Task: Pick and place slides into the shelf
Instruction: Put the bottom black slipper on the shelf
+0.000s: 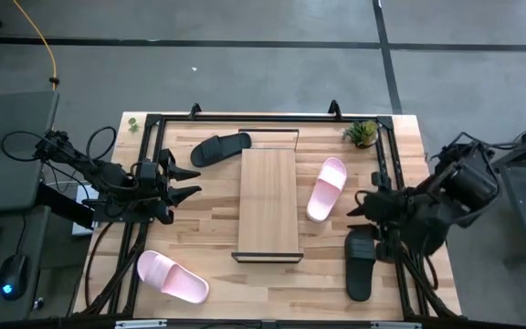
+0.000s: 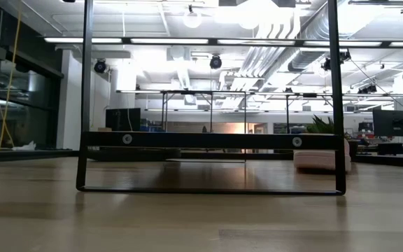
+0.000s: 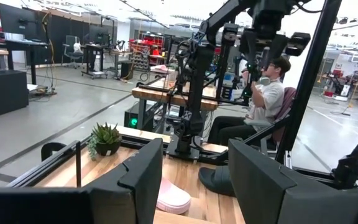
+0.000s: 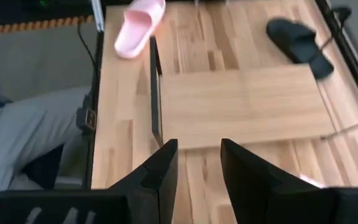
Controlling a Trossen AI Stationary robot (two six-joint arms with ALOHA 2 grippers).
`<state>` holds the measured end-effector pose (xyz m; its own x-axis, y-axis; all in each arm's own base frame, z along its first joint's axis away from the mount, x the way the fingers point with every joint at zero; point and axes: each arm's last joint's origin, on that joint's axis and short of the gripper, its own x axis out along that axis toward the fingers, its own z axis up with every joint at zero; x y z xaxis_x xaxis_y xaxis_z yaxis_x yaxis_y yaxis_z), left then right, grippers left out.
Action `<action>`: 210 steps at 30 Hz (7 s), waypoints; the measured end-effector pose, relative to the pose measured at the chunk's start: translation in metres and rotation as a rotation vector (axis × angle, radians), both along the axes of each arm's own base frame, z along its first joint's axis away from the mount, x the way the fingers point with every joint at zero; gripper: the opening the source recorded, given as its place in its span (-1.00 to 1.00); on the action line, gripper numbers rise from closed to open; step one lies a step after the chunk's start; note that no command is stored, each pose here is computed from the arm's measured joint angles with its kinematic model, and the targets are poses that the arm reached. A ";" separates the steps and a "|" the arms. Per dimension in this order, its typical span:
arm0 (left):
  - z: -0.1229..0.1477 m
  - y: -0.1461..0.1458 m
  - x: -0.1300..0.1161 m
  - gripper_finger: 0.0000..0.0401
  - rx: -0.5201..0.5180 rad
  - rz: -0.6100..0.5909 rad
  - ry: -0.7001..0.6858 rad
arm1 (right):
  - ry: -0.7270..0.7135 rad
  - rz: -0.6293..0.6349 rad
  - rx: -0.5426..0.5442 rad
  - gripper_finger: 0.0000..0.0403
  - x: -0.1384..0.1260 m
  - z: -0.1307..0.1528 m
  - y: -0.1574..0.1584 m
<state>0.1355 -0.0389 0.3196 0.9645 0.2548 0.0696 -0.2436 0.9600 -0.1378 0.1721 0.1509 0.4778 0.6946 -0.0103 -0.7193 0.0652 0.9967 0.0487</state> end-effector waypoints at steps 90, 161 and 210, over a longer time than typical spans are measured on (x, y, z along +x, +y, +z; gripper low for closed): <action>-0.014 0.000 0.000 -0.16 -0.016 -0.001 0.125 | 0.650 -0.277 -0.041 -0.44 0.064 -0.223 0.196; -0.017 0.000 0.000 -0.16 -0.032 -0.001 0.141 | 0.617 -0.425 -0.404 -0.44 0.044 -0.300 0.164; -0.017 0.000 0.000 -0.16 -0.030 0.000 0.144 | 0.768 -0.396 -0.397 -0.44 0.052 -0.303 0.153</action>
